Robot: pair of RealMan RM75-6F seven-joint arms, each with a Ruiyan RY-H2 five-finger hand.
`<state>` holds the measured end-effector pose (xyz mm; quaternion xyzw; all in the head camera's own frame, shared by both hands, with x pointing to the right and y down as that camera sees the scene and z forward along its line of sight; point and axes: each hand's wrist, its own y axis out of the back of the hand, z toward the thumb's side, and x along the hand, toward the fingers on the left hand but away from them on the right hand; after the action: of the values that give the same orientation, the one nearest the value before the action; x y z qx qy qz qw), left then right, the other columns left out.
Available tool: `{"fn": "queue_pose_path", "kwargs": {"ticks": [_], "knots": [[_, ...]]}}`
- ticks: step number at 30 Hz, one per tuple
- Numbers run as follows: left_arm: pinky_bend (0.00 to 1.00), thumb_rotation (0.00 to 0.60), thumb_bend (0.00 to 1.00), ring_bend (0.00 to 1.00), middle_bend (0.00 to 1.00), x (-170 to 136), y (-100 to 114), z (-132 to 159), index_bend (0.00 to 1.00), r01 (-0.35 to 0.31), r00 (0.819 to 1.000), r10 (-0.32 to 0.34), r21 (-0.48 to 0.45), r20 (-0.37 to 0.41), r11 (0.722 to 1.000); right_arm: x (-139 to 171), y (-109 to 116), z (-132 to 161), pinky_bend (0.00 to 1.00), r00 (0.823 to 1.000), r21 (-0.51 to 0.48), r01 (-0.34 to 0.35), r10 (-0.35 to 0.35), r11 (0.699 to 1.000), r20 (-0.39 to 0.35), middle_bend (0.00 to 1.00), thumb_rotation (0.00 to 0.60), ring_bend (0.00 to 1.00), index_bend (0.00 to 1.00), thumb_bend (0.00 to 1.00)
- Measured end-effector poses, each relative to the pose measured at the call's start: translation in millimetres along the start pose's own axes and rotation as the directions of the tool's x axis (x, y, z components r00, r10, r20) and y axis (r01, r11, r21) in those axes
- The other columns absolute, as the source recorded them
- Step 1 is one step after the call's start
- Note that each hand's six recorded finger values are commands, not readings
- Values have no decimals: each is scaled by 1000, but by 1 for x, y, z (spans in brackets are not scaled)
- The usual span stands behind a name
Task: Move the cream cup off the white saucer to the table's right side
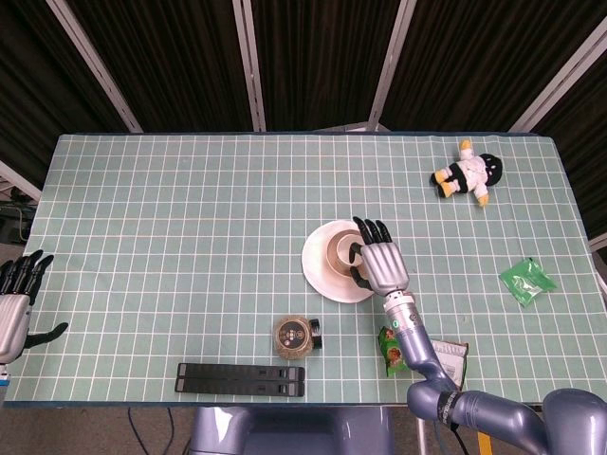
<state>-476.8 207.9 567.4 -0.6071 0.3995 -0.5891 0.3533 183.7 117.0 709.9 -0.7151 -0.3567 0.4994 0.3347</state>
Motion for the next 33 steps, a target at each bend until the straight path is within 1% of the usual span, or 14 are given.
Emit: {"fn": "queue_pose_path", "kwargs": {"ticks": [3, 12, 15, 18, 20, 24, 26, 29, 31, 33], "knots": [[0, 600, 0, 0, 0, 0, 0, 0, 0, 1, 1000, -1, -1, 1, 1000, 0, 1, 2, 0, 1000, -3, 7, -7, 1000, -5, 0, 600, 0, 568, 463], [0, 600, 0, 0, 0, 0, 0, 0, 0, 0, 1000, 0, 0, 2, 1000, 4, 8, 3, 0, 999, -4, 31, -31, 1000, -12, 0, 600, 0, 573, 466], [0, 600, 0, 0, 0, 0, -1, 1, 0, 1, 1000, -1, 2, 3, 1000, 6, 16, 1, 0, 999, -4, 52, -52, 999, -11, 0, 600, 0, 576, 467], [0, 600, 0, 0, 0, 0, -1, 1, 0, 3, 1000, -3, 5, 5, 1000, 11, 31, -3, 0, 996, -11, 88, -88, 996, -8, 0, 600, 0, 577, 466], [0, 600, 0, 0, 0, 0, -1, 2, 0, 1, 1000, -1, 6, 6, 1000, 15, 45, -9, 0, 993, -21, 120, -120, 993, 0, 0, 600, 0, 578, 468], [0, 600, 0, 0, 0, -1, -1, 3, 0, 0, 1000, 0, 12, 8, 1000, 24, 76, -27, 0, 982, -29, 187, -186, 982, 28, 0, 600, 0, 579, 468], [0, 600, 0, 0, 0, -1, -1, 4, 0, -1, 1000, 1, 14, 8, 1000, 31, 93, -42, 0, 974, -34, 221, -219, 975, 53, 0, 600, 0, 579, 467], [0, 600, 0, 0, 0, -1, -1, 4, 0, -2, 1000, 2, 19, 7, 1000, 42, 112, -67, 0, 963, -44, 256, -251, 966, 103, 0, 600, 0, 581, 468], [0, 600, 0, 0, 0, -1, -2, 4, 0, -2, 1000, 2, 23, 7, 1000, 50, 115, -85, 0, 958, -48, 261, -252, 964, 140, 0, 600, 0, 582, 468], [0, 600, 0, 0, 0, -1, -1, 5, 0, -3, 1000, 3, 27, 8, 1000, 54, 114, -96, 0, 956, -41, 254, -245, 966, 162, 0, 600, 0, 582, 468]]}}
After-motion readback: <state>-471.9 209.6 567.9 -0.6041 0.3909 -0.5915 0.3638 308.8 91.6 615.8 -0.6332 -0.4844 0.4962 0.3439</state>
